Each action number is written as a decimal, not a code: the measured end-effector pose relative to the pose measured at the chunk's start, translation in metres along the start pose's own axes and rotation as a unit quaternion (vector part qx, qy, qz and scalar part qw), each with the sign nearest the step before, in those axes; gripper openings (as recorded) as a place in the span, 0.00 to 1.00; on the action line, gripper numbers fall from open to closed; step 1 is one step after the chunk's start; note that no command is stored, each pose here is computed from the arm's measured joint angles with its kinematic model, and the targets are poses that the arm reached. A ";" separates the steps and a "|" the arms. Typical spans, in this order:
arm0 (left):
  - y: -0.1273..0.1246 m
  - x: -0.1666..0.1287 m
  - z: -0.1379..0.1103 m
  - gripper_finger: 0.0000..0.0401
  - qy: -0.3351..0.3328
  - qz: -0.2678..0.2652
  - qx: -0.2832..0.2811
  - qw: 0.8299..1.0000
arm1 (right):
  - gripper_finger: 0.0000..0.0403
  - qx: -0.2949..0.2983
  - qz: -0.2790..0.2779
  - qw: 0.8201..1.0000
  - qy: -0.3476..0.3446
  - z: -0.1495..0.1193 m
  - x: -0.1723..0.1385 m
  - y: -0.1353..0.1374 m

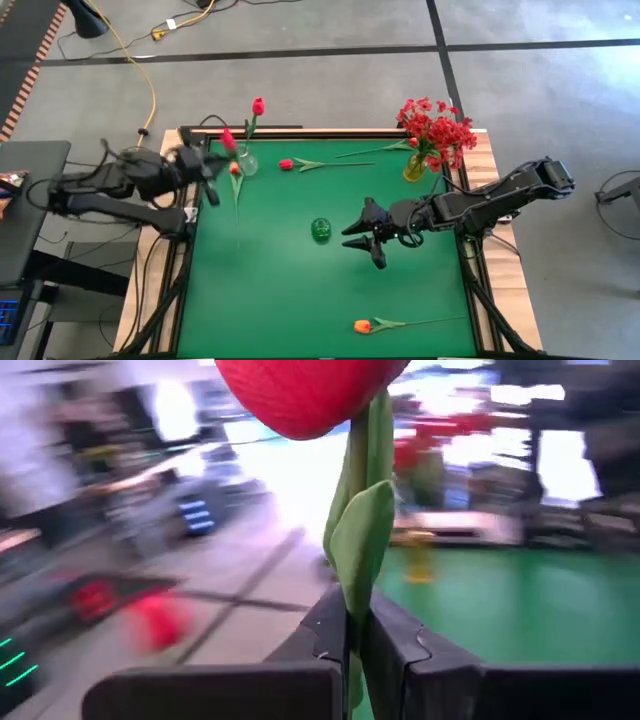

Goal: Sort flowers into vase by color
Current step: Put the bottom red tulip into the transparent vase

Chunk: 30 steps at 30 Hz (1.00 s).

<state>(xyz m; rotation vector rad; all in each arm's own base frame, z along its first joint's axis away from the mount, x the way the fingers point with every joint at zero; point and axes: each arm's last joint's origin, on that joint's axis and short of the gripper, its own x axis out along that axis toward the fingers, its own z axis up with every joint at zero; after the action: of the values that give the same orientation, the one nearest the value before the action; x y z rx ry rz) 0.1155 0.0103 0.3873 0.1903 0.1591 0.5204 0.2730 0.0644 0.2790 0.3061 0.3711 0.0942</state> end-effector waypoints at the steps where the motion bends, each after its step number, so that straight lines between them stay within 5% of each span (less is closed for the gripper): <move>1: 0.006 -0.002 -0.003 0.00 -0.003 0.029 -0.013 0.999 | 0.43 0.000 0.000 1.000 0.000 0.000 0.000 0.000; 10: 0.030 0.005 -0.025 0.00 -0.039 0.178 -0.025 0.983 | 0.43 0.002 -0.011 1.000 -0.019 0.003 0.000 0.000; 30: 0.061 0.038 -0.045 0.00 0.003 0.188 -0.078 0.979 | 0.43 0.016 -0.013 0.999 -0.026 0.005 0.000 -0.002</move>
<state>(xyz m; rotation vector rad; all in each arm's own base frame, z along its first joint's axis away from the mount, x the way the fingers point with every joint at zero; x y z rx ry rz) 0.1095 0.0878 0.3537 0.0639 0.0862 0.9075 0.2748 0.0616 0.2826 0.3345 0.3246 0.0546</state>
